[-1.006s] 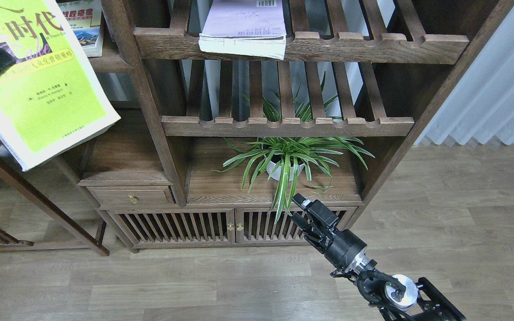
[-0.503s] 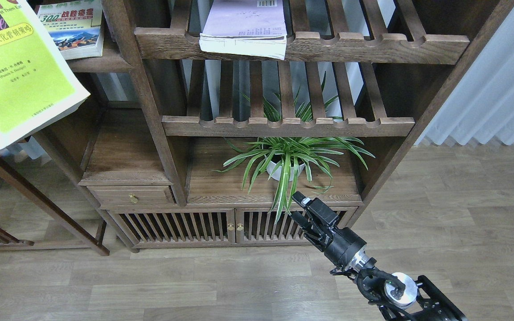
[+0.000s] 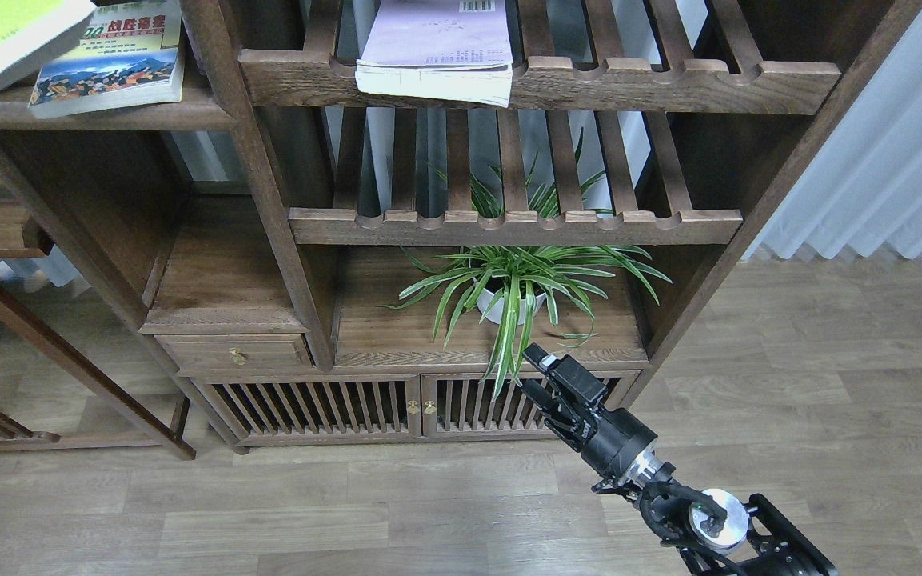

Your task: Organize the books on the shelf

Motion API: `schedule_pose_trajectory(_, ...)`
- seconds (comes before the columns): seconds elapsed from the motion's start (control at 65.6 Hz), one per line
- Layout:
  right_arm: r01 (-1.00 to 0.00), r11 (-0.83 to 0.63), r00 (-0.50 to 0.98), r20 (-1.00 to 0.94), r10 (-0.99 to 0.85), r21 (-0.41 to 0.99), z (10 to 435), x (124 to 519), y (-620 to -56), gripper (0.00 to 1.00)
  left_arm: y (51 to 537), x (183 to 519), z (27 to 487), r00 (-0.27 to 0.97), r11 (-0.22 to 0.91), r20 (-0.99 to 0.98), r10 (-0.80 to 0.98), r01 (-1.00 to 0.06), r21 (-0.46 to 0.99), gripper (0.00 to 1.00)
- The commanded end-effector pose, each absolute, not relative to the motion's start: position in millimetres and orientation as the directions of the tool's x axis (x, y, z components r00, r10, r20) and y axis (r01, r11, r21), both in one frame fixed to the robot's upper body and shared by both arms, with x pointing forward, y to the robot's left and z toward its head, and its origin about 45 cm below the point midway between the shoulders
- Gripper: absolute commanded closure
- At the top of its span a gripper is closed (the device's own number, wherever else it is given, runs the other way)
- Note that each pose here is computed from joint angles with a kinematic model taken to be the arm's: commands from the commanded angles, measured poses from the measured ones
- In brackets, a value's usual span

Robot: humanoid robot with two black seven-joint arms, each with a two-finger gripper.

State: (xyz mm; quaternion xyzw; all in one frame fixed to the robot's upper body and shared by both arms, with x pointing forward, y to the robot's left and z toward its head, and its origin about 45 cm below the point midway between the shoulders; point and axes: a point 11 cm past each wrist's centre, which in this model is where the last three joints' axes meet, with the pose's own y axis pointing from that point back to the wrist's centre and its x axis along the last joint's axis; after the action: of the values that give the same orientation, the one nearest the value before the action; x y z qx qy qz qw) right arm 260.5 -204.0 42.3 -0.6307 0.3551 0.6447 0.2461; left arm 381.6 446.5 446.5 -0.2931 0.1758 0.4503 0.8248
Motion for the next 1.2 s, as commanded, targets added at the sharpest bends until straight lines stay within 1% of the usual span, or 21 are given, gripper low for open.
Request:
schedule_pose_trajectory(0.0, -0.765, -0.627, -0.081, -0.988, -0.131, 0.146, 43.0, 261.9, -203.9, 0.07, 438.6, 391.5, 438.9, 0.526, 0.438, -0.566, 0.634, -0.848, -0.298, 0.96)
schedule_pose_trajectory(0.152, -0.765, -0.628, -0.076, -0.988, -0.132, 0.142, 44.3, 264.1, -203.7, 0.07, 432.7, 403.1, 439.9, 0.526, 0.445, -0.574, 0.628, -0.847, -0.291, 0.96)
schedule_pose_trajectory(0.335, -0.766, -0.627, -0.076, -0.988, -0.131, 0.142, 44.4, 264.5, -203.8, 0.07, 434.7, 417.8, 447.9, 0.516, 0.427, -0.585, 0.626, -0.854, -0.297, 0.96)
schedule_pose_trajectory(0.686, -0.767, -0.626, -0.078, -0.988, -0.13, 0.143, 44.0, 264.4, -204.0, 0.07, 430.3, 447.1, 436.8, 0.466, 0.403, -0.638, 0.613, -0.879, -0.255, 0.95)
schedule_pose_trajectory(0.777, -0.766, -0.628, -0.077, -0.989, -0.13, 0.142, 44.3, 264.4, -203.5, 0.07, 424.1, 461.9, 444.1, 0.462, 0.396, -0.652, 0.601, -0.881, -0.26, 0.95)
schedule_pose_trajectory(1.036, -0.767, -0.629, -0.058, -0.99, -0.129, 0.127, 49.7, 271.4, -202.8, 0.07, 429.3, 477.5, 459.1, 0.431, 0.359, -0.664, 0.611, -0.898, -0.253, 0.94)
schedule_pose_trajectory(1.097, -0.767, -0.63, -0.055, -0.99, -0.129, 0.125, 50.6, 272.6, -202.5, 0.07, 430.7, 479.1, 456.3, 0.419, 0.354, -0.668, 0.615, -0.904, -0.241, 0.92)
schedule_pose_trajectory(1.143, -0.767, -0.63, -0.052, -0.99, -0.129, 0.123, 51.5, 273.8, -202.3, 0.07, 428.4, 480.1, 453.4, 0.415, 0.36, -0.666, 0.619, -0.904, -0.229, 0.84)
schedule_pose_trajectory(1.158, -0.766, -0.631, -0.049, -0.99, -0.129, 0.12, 52.4, 274.9, -202.1, 0.07, 426.0, 480.8, 451.4, 0.414, 0.366, -0.664, 0.622, -0.904, -0.221, 0.76)
schedule_pose_trajectory(1.189, -0.766, -0.631, -0.048, -0.99, -0.129, 0.119, 52.8, 275.5, -201.9, 0.07, 423.8, 481.5, 450.7, 0.415, 0.372, -0.662, 0.624, -0.903, -0.216, 0.67)
